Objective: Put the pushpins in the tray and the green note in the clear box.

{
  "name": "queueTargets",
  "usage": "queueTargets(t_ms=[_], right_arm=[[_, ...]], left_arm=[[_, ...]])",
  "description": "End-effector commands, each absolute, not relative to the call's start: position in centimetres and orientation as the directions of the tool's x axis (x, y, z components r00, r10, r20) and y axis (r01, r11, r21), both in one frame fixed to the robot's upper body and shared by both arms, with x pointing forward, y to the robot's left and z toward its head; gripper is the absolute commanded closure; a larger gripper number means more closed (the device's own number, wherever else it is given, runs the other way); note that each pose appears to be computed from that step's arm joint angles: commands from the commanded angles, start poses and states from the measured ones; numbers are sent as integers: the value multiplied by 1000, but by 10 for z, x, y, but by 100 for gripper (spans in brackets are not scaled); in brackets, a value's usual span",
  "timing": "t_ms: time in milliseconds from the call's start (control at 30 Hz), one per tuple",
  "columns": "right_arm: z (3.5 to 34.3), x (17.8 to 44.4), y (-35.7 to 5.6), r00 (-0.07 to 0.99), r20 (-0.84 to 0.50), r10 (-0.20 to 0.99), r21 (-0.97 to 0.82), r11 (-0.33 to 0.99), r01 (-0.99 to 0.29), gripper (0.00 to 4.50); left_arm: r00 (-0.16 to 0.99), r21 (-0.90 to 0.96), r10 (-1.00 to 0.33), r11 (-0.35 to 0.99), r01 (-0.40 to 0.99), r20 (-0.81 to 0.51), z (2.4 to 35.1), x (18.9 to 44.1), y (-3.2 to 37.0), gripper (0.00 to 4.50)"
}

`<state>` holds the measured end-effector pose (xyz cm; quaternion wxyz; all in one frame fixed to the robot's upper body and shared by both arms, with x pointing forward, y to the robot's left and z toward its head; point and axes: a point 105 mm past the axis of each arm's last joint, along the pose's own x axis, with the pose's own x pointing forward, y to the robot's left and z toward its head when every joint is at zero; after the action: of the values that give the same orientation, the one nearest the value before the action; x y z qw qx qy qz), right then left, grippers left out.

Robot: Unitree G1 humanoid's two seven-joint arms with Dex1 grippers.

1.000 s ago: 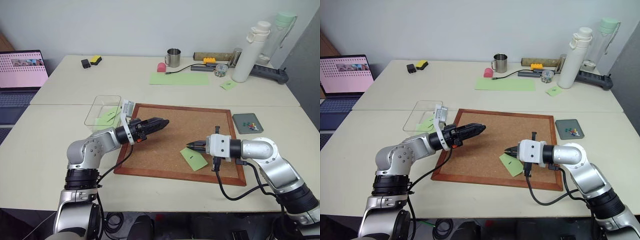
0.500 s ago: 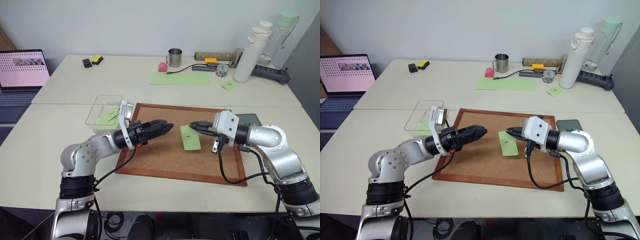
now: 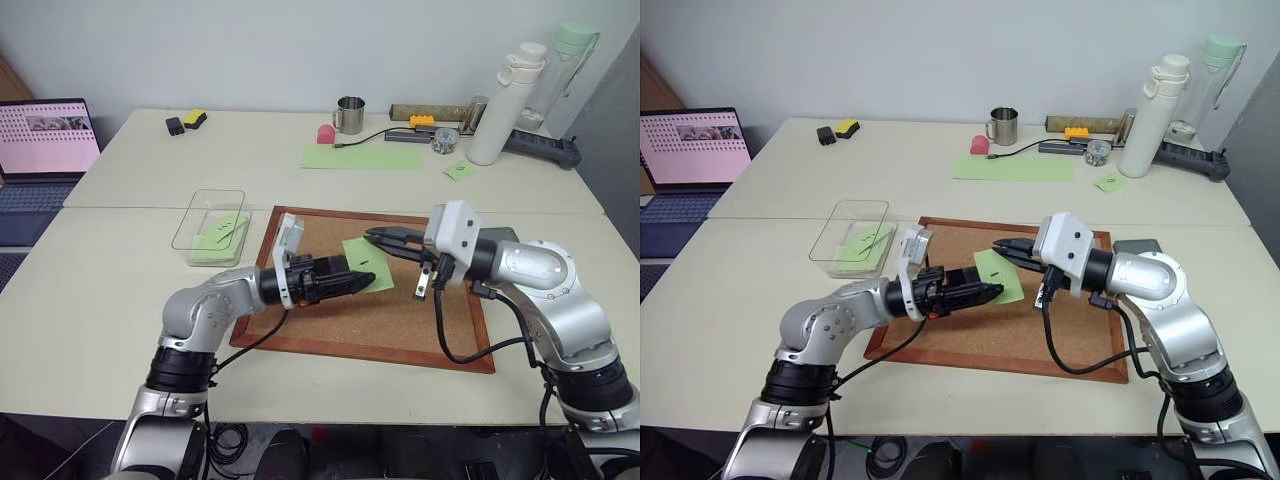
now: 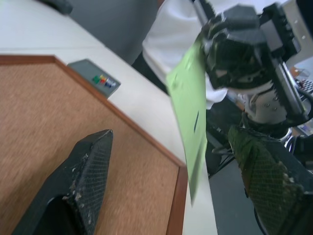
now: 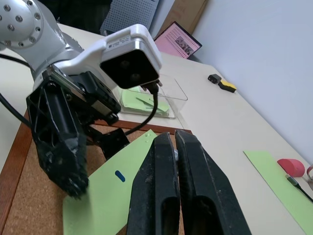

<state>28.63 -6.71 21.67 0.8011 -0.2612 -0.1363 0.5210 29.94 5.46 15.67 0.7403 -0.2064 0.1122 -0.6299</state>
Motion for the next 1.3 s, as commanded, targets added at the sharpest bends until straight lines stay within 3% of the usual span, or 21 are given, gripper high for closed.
queueTargets(t_ms=[33,667,800,900,967,1167,1300], right_arm=[[224,282,-66,419,-25,908,-580,328,-745,450],[222,287,-66,451,-17,892,-575,360,-734,450],[222,287,-65,458,-11,889,-577,369,-729,450],[227,288,-68,479,8,878,-581,394,-712,450],[231,289,-72,503,29,864,-579,424,-696,450],[226,300,-106,655,76,752,-511,594,-622,450],[198,336,-184,896,48,442,-292,864,-411,450]], left_arm=[[185,-432,-974,112,895,131,168,302,56,87],[228,-418,-962,149,896,147,168,312,56,447],[281,-416,-950,201,887,140,167,322,57,447],[424,-437,-902,350,828,79,154,349,66,447],[459,-433,-886,391,812,61,150,357,70,447],[399,-305,-914,361,882,73,167,355,60,447],[250,55,-968,250,967,6,190,340,33,447]])
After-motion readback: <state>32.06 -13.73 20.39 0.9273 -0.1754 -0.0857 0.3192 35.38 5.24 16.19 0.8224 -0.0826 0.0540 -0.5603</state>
